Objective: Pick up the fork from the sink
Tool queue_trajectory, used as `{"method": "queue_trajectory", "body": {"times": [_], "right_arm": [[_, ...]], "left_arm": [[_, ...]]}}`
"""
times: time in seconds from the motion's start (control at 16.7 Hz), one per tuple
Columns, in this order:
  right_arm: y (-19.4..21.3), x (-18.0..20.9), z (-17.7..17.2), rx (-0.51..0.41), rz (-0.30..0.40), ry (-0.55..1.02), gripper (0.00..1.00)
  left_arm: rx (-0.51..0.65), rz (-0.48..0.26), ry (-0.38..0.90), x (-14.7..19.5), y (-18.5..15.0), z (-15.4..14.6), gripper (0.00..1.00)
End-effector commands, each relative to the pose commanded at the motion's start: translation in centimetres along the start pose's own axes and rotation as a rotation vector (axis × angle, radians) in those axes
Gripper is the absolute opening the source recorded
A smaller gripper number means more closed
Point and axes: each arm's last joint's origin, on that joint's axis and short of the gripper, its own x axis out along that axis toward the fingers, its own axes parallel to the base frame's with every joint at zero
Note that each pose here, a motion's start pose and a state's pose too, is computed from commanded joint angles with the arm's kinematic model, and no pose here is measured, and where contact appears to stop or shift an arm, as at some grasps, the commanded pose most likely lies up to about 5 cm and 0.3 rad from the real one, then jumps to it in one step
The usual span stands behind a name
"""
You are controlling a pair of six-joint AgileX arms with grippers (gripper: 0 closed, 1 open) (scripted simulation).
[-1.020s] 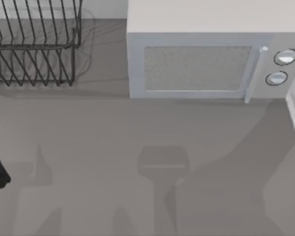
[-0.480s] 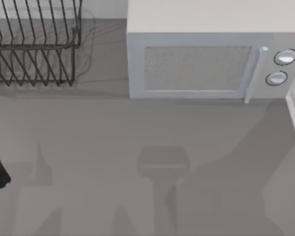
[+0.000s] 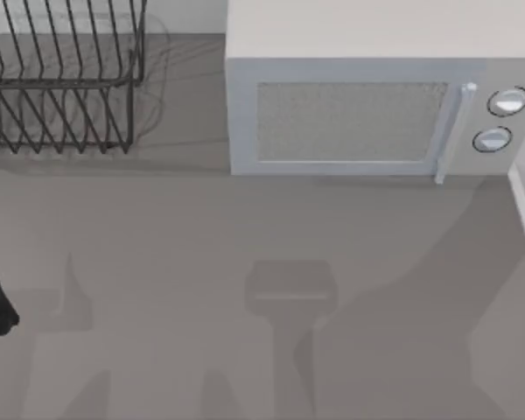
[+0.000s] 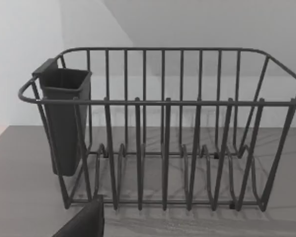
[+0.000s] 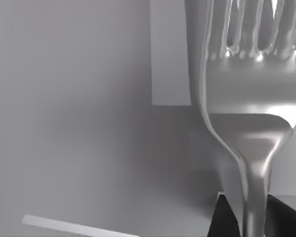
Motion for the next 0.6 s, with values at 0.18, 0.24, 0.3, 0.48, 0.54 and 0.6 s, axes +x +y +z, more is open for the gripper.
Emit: {"method": "queue_trajectory", "body": {"times": [0.18,0.24,0.3,0.48,0.54,0.6], "right_arm": [[0.0,0.0,0.0,0.000,0.000,0.000,0.00],[0.0,0.0,0.0,0.000,0.000,0.000,0.00],[0.0,-2.3,0.5,0.007,0.000,-0.047,0.00],[-0.1,-3.7,0.9,0.007,-0.002,-0.053,0.00],[-0.1,-4.7,1.1,0.007,-0.002,-0.054,0.00],[-0.2,-6.0,1.3,0.007,-0.002,-0.052,0.00]], "left_arm": [[0.000,0.000,0.000,0.0,0.0,0.0,1.00],[0.000,0.000,0.000,0.0,0.0,0.0,1.00],[0.000,0.000,0.000,0.0,0.0,0.0,1.00],[0.000,0.000,0.000,0.0,0.0,0.0,1.00],[0.000,0.000,0.000,0.0,0.0,0.0,1.00],[0.000,0.000,0.000,0.0,0.0,0.0,1.00]]}}
